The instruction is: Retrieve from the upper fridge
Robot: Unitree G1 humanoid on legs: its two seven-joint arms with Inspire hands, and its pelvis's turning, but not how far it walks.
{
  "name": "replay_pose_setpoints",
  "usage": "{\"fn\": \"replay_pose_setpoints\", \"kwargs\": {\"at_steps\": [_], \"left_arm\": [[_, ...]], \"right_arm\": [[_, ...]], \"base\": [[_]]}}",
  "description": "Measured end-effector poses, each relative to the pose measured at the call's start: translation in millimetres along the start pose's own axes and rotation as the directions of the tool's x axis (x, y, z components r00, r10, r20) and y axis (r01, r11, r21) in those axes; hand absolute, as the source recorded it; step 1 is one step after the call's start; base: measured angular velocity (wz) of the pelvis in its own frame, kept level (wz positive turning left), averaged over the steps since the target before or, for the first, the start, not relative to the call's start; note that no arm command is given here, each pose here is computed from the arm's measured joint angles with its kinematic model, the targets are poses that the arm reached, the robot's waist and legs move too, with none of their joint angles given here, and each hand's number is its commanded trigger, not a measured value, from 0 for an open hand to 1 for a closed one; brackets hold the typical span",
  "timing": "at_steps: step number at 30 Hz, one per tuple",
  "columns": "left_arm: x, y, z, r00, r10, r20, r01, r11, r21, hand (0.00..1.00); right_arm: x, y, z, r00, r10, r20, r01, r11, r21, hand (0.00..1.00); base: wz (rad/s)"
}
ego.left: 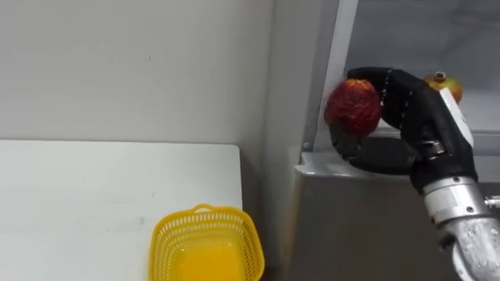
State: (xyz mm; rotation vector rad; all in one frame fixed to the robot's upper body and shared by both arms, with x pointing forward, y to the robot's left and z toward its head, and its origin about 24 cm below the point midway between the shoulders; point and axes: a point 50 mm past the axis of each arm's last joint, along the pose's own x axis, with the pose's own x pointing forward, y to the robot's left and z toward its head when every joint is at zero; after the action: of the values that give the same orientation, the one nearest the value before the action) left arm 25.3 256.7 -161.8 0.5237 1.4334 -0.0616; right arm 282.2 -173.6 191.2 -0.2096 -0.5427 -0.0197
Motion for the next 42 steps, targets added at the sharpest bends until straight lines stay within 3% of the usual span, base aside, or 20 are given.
{"fn": "replay_pose_setpoints", "kwargs": {"at_steps": [10, 24, 29, 34, 42], "left_arm": [[0.5, -8.2, -4.7, 1.000, -0.027, -0.005, 0.027, 1.000, 0.010, 0.00], [2.9, -3.3, 25.5, 0.996, -0.011, 0.083, 0.005, 0.997, 0.072, 0.00], [3.9, 2.4, 34.3, 0.995, -0.009, 0.100, 0.000, 0.996, 0.094, 0.00], [4.6, 6.5, 35.6, 0.996, -0.017, 0.090, 0.007, 0.995, 0.100, 0.00], [4.4, 4.3, 25.8, 0.997, -0.040, 0.060, 0.035, 0.997, 0.075, 0.00]], "right_arm": [[-19.0, 32.5, 42.6, 0.959, 0.099, 0.267, -0.064, 0.989, -0.137, 1.00], [-29.9, 64.8, 43.2, 0.916, 0.286, 0.280, -0.180, 0.920, -0.349, 1.00], [-26.7, 75.3, 32.3, 0.899, 0.358, 0.251, -0.234, 0.878, -0.418, 1.00], [-19.3, 80.9, -5.7, 0.911, 0.403, 0.088, -0.294, 0.785, -0.546, 1.00], [-11.8, 73.3, -49.6, 0.915, 0.391, -0.100, -0.372, 0.719, -0.587, 1.00]], "base": [[0.00], [0.00], [0.03], [0.13], [0.11]]}}
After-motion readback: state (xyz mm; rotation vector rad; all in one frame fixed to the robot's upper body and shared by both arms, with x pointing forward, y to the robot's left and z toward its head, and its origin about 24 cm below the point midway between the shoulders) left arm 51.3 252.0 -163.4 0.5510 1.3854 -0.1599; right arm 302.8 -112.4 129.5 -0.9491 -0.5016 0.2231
